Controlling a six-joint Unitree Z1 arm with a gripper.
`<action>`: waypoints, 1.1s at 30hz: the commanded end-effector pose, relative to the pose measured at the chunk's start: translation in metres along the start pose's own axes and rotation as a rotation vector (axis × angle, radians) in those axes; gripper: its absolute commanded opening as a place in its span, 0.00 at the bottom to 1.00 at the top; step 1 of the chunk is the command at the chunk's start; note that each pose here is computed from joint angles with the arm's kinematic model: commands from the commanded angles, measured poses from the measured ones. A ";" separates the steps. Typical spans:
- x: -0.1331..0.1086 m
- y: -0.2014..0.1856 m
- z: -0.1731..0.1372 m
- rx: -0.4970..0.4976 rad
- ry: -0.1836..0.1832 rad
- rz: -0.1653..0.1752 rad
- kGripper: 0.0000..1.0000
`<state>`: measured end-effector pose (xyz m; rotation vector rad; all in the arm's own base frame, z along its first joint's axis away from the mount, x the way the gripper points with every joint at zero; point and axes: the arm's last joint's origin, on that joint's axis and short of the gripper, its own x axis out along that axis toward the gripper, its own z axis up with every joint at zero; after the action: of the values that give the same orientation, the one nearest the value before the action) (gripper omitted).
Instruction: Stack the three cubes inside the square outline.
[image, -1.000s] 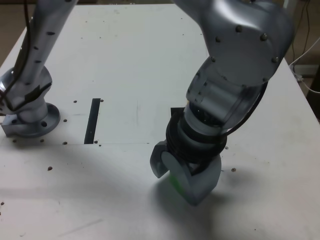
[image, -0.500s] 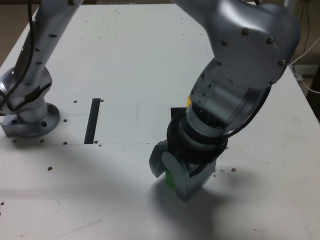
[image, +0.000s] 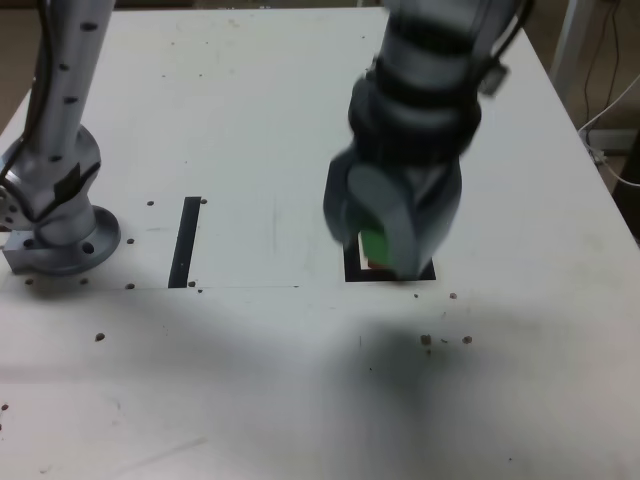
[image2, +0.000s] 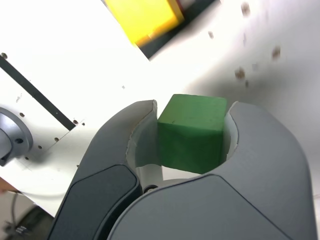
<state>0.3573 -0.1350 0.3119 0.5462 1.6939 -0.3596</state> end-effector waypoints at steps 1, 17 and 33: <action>-0.007 0.016 -0.018 -0.057 0.010 -0.024 0.19; 0.009 0.092 -0.055 -0.381 0.028 -0.175 0.19; 0.020 0.095 -0.042 -0.398 0.051 -0.210 0.19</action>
<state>0.3718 -0.0304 0.3075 0.0839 1.7841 -0.1469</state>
